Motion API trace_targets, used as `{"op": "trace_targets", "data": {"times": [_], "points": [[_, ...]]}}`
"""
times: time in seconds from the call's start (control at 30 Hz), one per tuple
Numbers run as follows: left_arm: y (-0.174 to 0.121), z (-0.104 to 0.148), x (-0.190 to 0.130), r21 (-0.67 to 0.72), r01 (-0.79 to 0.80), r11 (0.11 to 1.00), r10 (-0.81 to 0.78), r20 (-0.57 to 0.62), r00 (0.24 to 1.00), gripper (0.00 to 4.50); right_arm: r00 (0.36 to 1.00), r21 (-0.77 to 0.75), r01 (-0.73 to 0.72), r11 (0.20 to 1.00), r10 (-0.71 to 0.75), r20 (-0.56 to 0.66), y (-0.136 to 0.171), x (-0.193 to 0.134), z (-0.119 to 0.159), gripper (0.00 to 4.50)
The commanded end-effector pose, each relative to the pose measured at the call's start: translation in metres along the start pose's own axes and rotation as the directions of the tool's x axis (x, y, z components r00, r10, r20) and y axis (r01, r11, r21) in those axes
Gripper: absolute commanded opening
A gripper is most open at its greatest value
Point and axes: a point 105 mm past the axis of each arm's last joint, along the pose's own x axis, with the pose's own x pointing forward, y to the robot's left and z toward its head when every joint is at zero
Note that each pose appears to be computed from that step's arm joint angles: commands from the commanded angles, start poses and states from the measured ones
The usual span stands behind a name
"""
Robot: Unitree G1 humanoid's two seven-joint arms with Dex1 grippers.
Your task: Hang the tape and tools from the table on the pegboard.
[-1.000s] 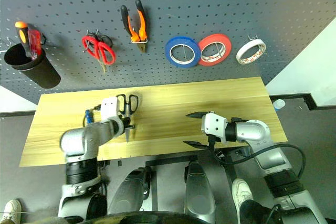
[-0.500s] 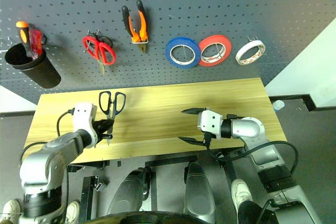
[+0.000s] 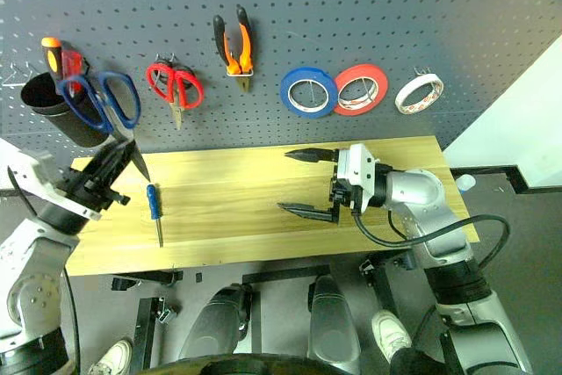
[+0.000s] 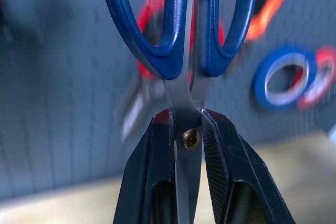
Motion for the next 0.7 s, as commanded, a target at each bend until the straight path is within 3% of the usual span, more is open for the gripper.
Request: {"op": "trace_targets", "data": {"times": [0.03, 0.57, 0.7], "points": [[0.002, 0.010, 0.010, 0.029, 0.006, 1.000, -0.007, 0.043, 0.999, 0.71, 1.000, -0.034, 0.006, 0.999, -0.005, 0.029, -0.003, 0.001, 0.011, 4.50], [0.008, -0.017, 0.038, 0.050, 0.048, 0.998, -0.044, -0.081, 0.996, 0.71, 0.999, -0.047, 0.032, 0.998, -0.032, 0.017, -0.001, 0.000, 0.009, 4.50], [0.010, -0.020, 0.039, 0.044, 0.048, 0.998, -0.043, -0.102, 0.994, 1.70, 0.999, -0.049, 0.035, 0.998, -0.034, 0.010, 0.001, -0.001, 0.007, 4.50]]}}
